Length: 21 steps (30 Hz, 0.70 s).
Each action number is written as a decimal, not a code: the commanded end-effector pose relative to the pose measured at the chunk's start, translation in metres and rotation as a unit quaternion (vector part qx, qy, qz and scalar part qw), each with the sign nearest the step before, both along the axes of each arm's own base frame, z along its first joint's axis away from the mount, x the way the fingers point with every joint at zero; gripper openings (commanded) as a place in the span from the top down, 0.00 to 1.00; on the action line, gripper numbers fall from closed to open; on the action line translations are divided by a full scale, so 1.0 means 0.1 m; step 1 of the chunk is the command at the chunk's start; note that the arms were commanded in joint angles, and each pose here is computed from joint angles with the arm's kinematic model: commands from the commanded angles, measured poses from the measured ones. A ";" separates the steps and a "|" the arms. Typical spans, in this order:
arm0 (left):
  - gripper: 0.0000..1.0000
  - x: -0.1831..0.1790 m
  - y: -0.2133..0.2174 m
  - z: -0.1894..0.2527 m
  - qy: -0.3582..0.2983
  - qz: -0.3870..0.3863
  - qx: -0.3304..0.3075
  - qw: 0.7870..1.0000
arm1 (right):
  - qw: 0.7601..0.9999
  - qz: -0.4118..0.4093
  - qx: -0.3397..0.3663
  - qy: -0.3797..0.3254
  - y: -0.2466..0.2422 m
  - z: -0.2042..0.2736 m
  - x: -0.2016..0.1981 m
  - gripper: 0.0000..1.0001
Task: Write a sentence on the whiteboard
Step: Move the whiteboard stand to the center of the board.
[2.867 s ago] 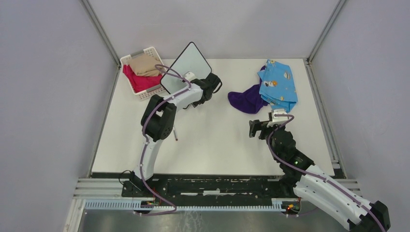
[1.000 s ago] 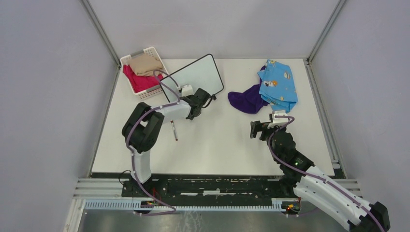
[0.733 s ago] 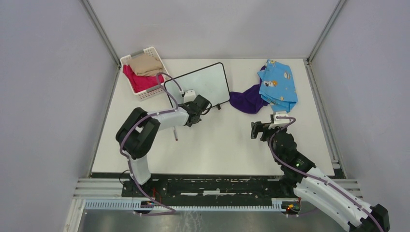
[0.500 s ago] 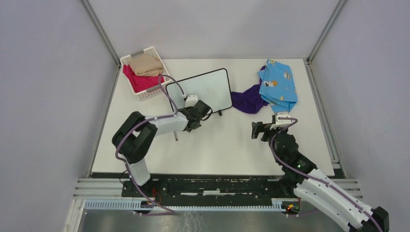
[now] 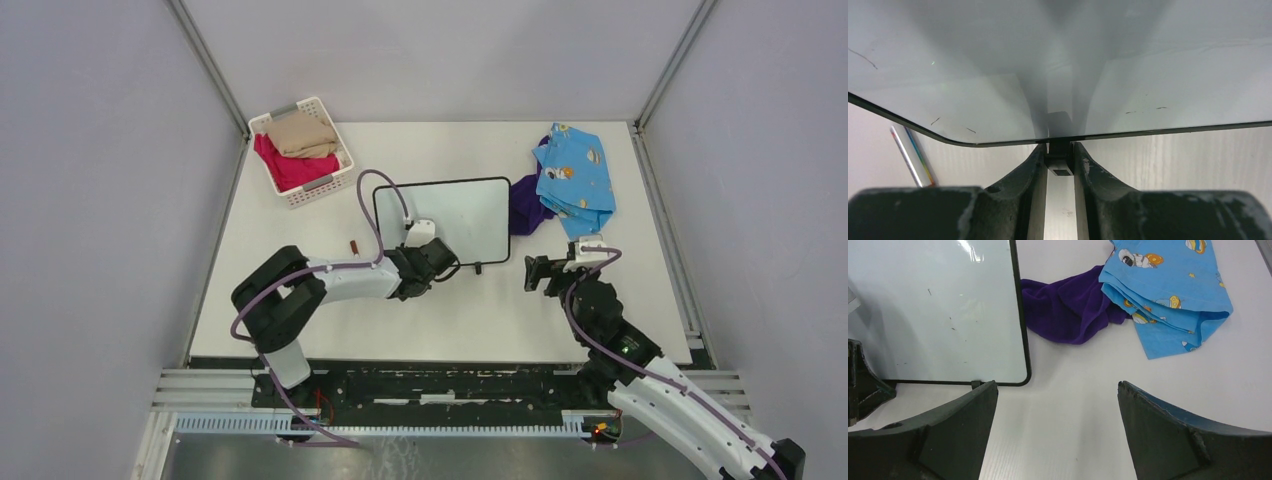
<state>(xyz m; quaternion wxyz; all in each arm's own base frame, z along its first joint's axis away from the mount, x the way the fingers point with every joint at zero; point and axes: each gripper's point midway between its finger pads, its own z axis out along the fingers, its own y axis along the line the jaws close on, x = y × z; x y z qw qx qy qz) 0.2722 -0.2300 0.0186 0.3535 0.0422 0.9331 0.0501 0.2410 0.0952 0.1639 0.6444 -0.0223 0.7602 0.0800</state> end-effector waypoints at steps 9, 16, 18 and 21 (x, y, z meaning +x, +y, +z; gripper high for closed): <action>0.98 -0.26 -0.31 0.04 -0.008 -0.017 -0.017 1.000 | 1.000 -0.023 0.016 -0.008 -0.10 0.12 -0.03 0.05; 0.98 -0.22 -0.27 -0.04 -0.013 0.020 -0.004 1.000 | 1.000 -0.028 0.009 -0.003 -0.13 0.12 -0.04 0.05; 0.98 -0.20 -0.27 -0.04 -0.018 0.030 -0.001 0.999 | 1.000 -0.030 0.006 -0.005 -0.14 0.15 -0.03 0.05; 0.98 -0.19 -0.29 -0.04 -0.016 0.045 -0.004 0.999 | 0.999 -0.032 0.007 -0.006 -0.15 0.16 -0.03 0.05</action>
